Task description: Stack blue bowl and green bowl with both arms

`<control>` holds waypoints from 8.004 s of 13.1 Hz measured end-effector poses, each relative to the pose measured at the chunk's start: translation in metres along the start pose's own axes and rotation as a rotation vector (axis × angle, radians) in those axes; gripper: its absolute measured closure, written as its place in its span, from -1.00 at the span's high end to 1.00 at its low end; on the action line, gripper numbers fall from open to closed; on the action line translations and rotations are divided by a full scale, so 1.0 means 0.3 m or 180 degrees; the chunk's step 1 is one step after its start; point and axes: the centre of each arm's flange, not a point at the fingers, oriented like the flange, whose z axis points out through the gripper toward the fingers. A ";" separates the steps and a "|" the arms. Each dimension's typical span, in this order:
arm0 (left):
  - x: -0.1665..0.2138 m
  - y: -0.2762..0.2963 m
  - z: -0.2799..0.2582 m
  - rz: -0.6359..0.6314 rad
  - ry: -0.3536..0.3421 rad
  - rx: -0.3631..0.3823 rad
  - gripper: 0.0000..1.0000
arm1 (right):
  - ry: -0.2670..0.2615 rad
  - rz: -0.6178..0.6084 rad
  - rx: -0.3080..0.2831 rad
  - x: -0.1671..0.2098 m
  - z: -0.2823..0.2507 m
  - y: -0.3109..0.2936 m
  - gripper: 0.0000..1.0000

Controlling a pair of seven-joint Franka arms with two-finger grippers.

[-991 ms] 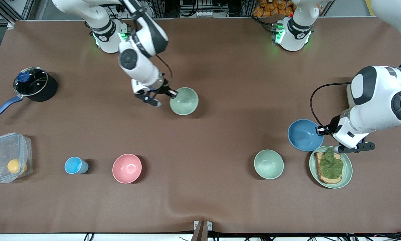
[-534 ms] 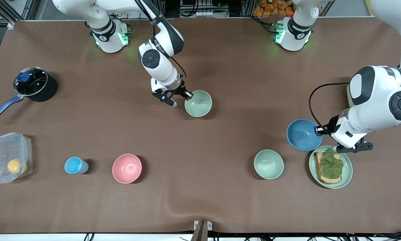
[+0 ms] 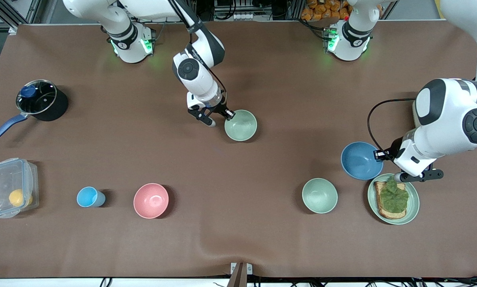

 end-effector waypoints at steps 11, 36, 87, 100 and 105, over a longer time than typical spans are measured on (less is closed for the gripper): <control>-0.031 0.143 0.010 -0.0130 -0.0011 0.0013 -0.89 | -0.0199 0.0410 -0.0305 0.104 -0.100 -0.108 0.89; -0.575 1.088 0.263 -0.0848 -0.0362 -0.0085 -0.89 | -0.0452 0.2017 -0.0335 0.309 0.108 -0.022 1.00; -0.325 0.271 -0.612 -0.0529 0.0291 -0.0181 1.00 | -0.0860 0.1310 -0.1304 0.718 -0.321 0.275 1.00; -0.319 0.057 -0.812 -0.0129 0.0242 0.0058 1.00 | -0.0907 0.0422 -0.1178 1.246 -0.899 0.665 1.00; -0.317 0.029 -0.829 -0.0122 0.0263 0.0062 1.00 | -0.0558 -0.0431 -0.0759 1.267 -1.242 0.710 1.00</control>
